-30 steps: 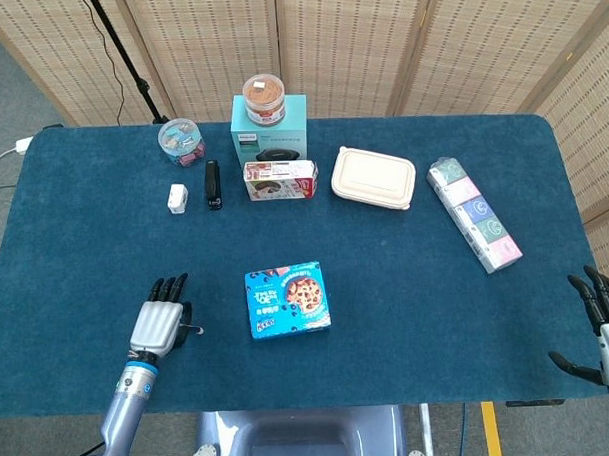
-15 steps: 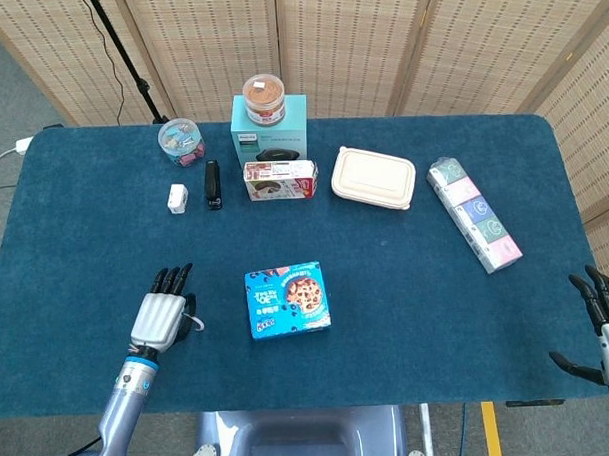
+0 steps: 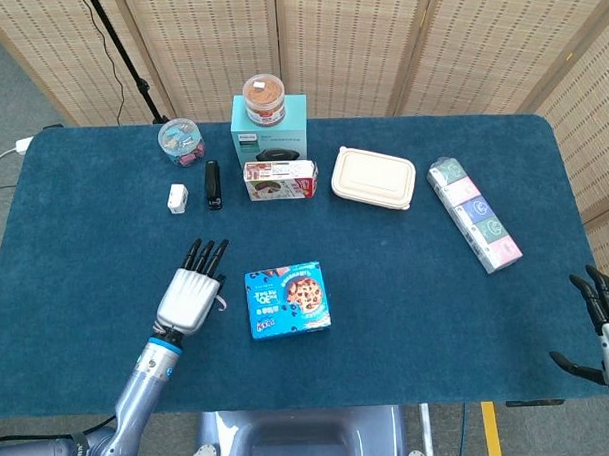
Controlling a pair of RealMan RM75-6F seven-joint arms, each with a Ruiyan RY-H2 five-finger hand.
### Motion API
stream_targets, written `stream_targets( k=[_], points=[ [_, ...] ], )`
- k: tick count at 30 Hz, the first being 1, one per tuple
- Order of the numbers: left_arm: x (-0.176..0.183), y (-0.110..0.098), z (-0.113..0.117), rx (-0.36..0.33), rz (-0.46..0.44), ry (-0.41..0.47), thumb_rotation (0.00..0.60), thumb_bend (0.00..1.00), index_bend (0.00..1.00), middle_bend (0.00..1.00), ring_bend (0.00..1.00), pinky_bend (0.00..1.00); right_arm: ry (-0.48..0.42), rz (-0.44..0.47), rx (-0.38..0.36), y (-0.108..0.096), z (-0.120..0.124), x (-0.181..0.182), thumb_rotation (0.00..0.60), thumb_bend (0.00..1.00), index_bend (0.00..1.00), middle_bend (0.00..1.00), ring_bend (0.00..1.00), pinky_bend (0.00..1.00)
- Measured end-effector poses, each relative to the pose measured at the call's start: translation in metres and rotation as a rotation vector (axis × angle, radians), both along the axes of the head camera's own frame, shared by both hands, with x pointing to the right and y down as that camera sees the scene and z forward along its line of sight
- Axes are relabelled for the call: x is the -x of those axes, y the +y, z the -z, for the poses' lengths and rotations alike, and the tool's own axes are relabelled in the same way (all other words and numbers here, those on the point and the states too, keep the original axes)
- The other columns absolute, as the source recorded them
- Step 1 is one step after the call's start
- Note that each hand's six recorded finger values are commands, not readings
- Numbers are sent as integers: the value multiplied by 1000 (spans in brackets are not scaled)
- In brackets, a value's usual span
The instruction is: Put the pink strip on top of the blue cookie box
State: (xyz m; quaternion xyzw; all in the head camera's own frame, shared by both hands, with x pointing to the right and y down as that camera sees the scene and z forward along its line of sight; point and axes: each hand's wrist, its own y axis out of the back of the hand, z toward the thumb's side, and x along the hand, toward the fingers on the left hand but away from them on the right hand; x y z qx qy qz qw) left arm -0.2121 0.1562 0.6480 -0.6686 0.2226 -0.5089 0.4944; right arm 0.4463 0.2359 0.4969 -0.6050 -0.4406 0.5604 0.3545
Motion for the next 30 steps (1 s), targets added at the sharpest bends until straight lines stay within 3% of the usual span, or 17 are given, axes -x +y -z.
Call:
stream_targets(
  k=[6, 17, 30],
  points=[
    [-32, -17, 4, -36, -83, -35, 600, 466, 624, 0, 0, 0, -3, 0, -1, -1, 0, 0, 600, 0, 86, 0, 0, 0],
    [-74, -23, -9, 26, -223, -81, 600, 460, 630, 0, 0, 0, 7, 4, -7, -1, 1, 1, 600, 0, 86, 0, 0, 0],
    [-116, -25, -14, 30, -243, -137, 600, 450, 630, 0, 0, 0, 5, 23, 12, 1, -4, 6, 600, 0, 86, 0, 0, 0]
  ],
)
